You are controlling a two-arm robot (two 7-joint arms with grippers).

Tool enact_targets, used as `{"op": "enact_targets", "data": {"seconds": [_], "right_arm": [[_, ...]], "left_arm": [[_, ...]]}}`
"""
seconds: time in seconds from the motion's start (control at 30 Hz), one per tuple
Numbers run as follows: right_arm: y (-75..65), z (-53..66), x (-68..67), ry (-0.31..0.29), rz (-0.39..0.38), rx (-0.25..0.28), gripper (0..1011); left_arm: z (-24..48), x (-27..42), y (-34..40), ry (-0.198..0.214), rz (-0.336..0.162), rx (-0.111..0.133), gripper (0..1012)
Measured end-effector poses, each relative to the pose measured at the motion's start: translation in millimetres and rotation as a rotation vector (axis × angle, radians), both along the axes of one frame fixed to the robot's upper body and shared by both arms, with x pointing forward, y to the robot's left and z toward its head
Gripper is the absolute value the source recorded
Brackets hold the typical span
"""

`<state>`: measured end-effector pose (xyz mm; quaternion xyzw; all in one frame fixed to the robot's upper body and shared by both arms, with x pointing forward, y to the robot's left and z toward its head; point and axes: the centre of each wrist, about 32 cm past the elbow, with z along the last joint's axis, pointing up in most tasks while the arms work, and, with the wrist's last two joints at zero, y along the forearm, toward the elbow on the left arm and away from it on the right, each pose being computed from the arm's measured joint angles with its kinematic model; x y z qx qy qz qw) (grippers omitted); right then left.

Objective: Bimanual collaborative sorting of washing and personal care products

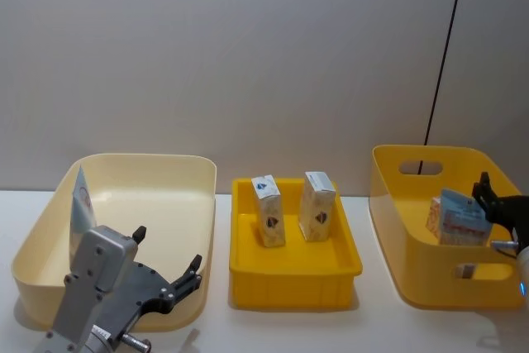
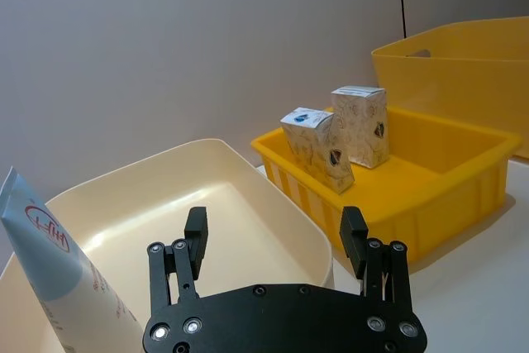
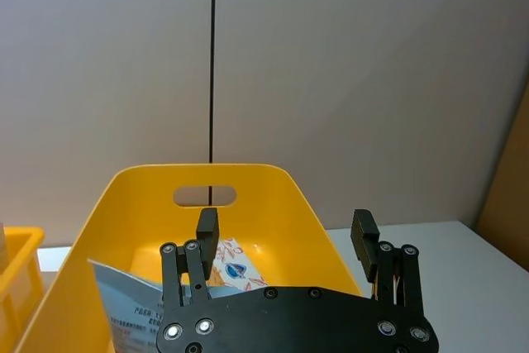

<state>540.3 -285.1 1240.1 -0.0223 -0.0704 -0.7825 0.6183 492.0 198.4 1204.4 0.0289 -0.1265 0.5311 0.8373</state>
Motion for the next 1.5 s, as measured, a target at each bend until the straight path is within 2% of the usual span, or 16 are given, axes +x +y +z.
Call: {"op": "enact_targets", "data": {"seconds": [0.13,0.33,0.73,1.03,1.27,1.5], "right_arm": [[0.3,0.6,-1.0,-0.027,0.008,0.0,1000],[0.0,4.9,-3.5,-0.101,0.026,0.001,1000],[0.8,16.4,-8.9,-0.269,0.07,0.007,1000],[2.7,12.8,-13.0,-0.256,0.096,0.007,1000],[9.7,1.7,-24.9,-0.214,0.175,0.007,1000],[20.6,-14.2,-43.7,-0.149,0.293,0.017,1000]], "left_arm": [[0.0,0.0,0.0,0.0,0.0,0.0,1000],[0.0,0.0,0.0,0.0,0.0,0.0,1000],[0.0,0.0,0.0,0.0,0.0,0.0,1000],[0.0,0.0,0.0,0.0,0.0,0.0,997],[0.0,0.0,0.0,0.0,0.0,0.0,1000],[0.0,0.0,0.0,0.0,0.0,0.0,999]]}}
